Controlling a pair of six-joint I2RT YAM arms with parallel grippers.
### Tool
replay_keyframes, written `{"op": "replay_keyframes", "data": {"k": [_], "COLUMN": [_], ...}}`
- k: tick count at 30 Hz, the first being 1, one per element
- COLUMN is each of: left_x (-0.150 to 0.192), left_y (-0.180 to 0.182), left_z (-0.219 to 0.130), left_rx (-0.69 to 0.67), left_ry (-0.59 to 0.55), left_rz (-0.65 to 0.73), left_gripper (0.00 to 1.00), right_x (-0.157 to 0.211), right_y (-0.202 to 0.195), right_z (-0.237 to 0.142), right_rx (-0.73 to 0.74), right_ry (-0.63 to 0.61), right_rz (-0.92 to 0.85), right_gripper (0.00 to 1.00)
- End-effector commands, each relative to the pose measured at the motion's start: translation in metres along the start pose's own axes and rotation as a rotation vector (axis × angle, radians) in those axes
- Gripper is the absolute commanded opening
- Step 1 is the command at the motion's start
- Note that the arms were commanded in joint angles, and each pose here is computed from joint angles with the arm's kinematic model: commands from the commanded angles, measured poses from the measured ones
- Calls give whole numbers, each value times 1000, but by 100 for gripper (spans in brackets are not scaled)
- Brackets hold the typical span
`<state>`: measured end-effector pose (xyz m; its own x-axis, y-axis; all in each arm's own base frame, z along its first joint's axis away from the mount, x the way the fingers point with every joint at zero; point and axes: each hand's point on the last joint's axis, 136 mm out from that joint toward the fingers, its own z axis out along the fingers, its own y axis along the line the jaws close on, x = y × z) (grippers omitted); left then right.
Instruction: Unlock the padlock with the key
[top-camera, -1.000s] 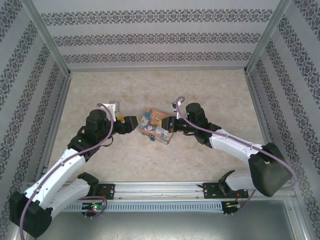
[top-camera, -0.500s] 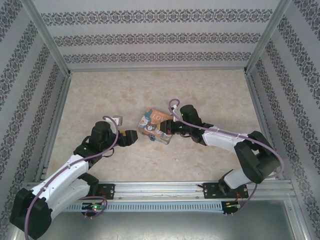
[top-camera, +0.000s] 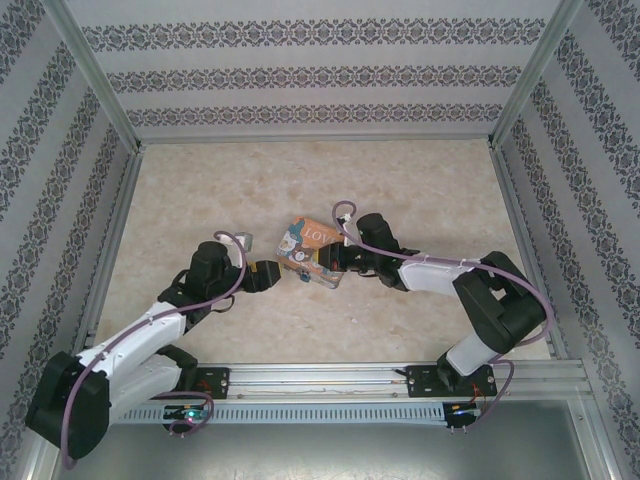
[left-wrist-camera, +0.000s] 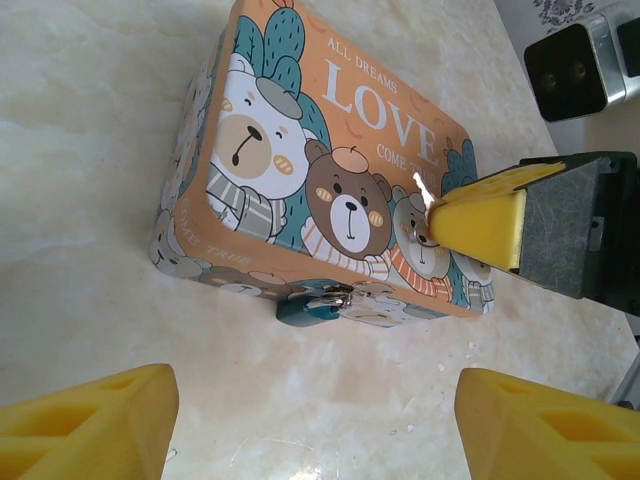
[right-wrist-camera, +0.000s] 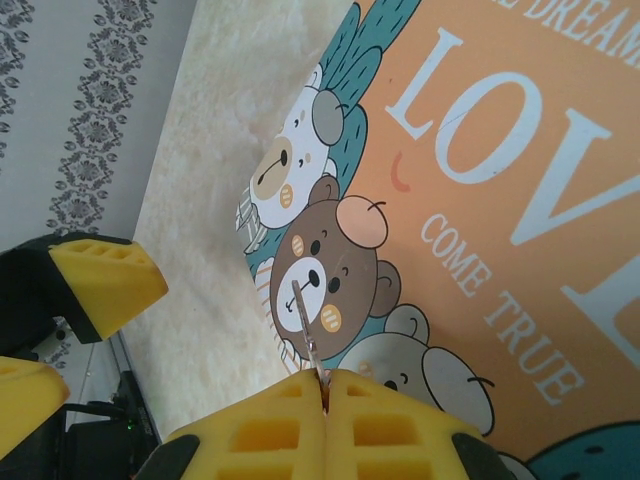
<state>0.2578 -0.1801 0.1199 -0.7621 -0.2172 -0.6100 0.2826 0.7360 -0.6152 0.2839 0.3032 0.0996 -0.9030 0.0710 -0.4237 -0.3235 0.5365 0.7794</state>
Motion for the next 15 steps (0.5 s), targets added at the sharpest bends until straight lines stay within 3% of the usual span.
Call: {"op": "replay_keyframes", "data": {"k": [1,15], "left_x": [-7,12], "left_y": [-17,-16], "left_z": [3,24], "left_rx": [90,134], "left_ry": [-34,46], "left_rz": [20,7], "left_gripper": [71,60], "right_x": [10,26], "right_y": [-4,-18], "right_z": [5,13], "right_rx": [-21,-26], "right_ry": [20,39], "right_rz": [11,50], "right_gripper": [0,0]}}
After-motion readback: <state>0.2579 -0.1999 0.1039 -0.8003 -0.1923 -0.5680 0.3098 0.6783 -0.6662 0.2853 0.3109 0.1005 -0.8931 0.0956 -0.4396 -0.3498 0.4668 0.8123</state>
